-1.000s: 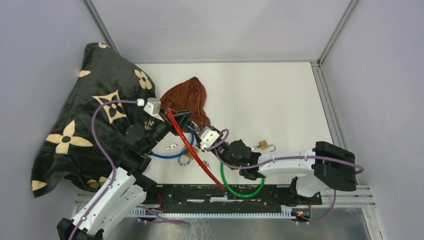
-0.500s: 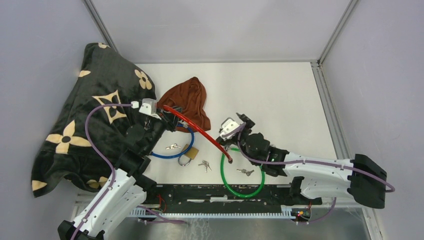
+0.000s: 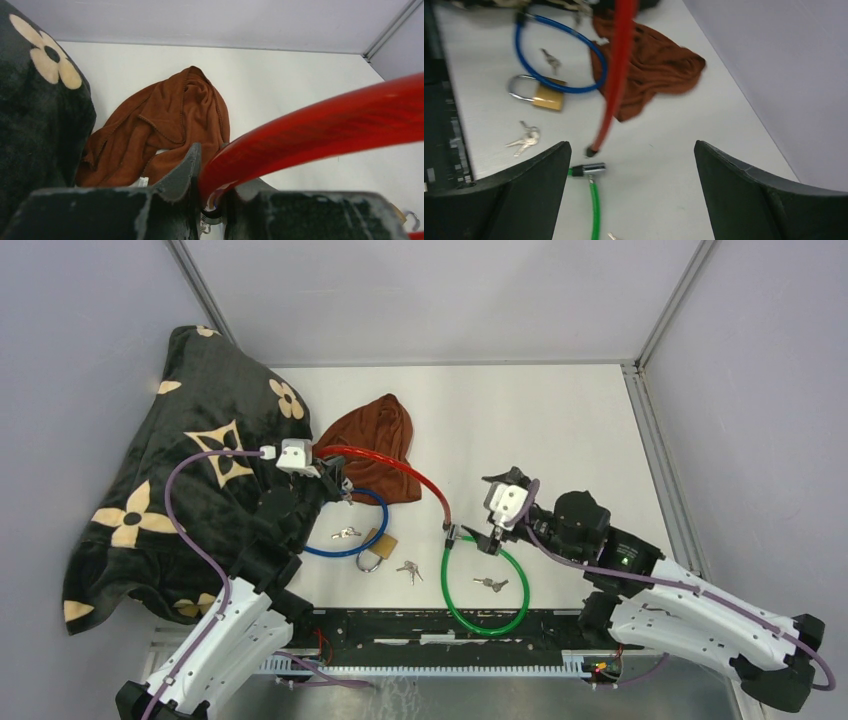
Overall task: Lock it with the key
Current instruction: Adjust the lock.
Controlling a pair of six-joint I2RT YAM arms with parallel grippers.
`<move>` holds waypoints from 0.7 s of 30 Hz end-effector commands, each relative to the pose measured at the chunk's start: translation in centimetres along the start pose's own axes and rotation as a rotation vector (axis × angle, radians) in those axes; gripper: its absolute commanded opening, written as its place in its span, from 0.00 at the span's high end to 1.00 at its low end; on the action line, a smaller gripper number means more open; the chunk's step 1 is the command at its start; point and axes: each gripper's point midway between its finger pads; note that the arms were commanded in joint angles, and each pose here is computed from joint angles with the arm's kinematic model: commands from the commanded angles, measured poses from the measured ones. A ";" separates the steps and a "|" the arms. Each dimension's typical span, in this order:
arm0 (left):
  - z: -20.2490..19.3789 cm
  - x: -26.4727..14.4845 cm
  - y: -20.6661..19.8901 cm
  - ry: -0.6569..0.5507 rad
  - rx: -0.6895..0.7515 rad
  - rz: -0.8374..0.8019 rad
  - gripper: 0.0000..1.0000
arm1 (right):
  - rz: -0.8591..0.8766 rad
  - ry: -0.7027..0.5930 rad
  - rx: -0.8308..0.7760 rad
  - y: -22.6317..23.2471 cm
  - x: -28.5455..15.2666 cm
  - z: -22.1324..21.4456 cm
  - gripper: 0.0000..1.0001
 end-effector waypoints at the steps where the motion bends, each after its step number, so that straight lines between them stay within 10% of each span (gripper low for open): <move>1: 2.2 0.0 0.2 -0.086 0.013 0.020 0.98 | 0.403 -0.334 -0.007 5.9 -2.2 6.9 0.02; 13: 1.7 -0.3 -0.7 -0.060 -0.015 -0.027 0.98 | -0.209 -0.075 0.171 -2.2 4.0 0.8 0.02; 21: 1.5 -0.3 -1.0 -0.053 -0.026 -0.045 0.98 | -0.175 -0.112 0.232 -0.7 7.5 0.1 0.02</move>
Point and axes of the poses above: each gripper's point midway between its finger pads, its own x axis out along the fingers, its own y axis along the line the jaws close on, z = x × y, and after that the axes turned 14 degrees about -x, right-handed
